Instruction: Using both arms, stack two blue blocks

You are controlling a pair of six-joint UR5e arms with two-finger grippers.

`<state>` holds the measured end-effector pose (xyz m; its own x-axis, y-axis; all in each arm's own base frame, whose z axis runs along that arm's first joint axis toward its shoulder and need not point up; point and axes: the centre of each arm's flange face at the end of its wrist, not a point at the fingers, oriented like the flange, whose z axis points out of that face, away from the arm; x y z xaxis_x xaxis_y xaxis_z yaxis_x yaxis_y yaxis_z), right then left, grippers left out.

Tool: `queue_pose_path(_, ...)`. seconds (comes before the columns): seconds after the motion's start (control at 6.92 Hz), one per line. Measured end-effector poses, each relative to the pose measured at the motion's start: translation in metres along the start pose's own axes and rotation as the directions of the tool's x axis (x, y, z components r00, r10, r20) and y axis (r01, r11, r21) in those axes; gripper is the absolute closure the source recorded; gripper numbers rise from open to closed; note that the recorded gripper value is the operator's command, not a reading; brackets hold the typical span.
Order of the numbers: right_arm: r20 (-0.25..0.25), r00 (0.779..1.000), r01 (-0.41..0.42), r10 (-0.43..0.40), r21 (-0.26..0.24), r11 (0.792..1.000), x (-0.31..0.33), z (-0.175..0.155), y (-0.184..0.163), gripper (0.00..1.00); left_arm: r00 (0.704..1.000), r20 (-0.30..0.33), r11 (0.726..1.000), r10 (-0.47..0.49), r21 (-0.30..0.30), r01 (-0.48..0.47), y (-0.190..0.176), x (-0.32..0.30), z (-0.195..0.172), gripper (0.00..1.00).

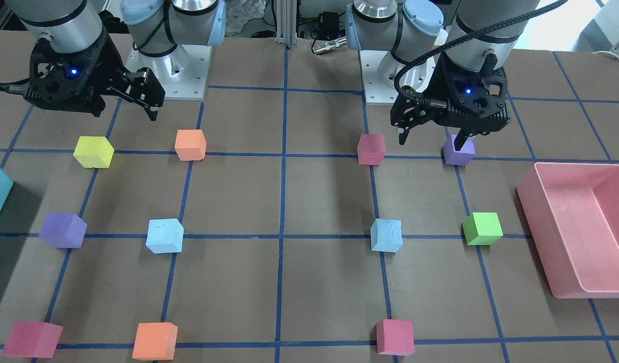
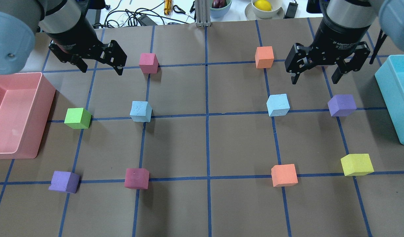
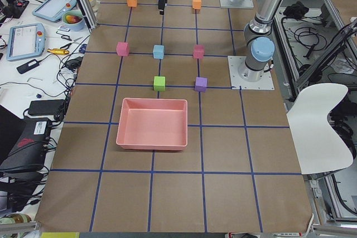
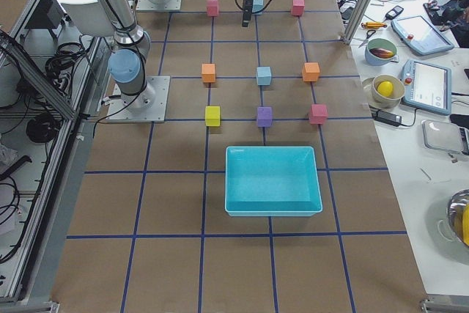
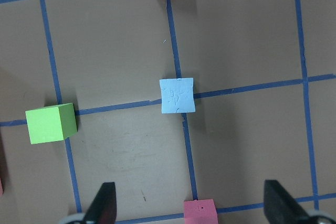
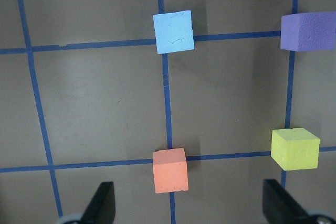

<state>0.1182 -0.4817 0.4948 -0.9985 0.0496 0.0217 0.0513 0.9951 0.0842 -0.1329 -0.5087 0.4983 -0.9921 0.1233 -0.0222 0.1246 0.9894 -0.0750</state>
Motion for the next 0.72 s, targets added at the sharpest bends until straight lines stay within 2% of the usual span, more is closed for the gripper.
queue_pose_path(0.72,-0.005,1.000,0.004,-0.004,-0.009,1.000,-0.0002,0.0050,-0.0027,0.00,1.000,-0.003,1.000,0.002,-0.010,-0.002,0.0029,0.0037,0.0064,0.00)
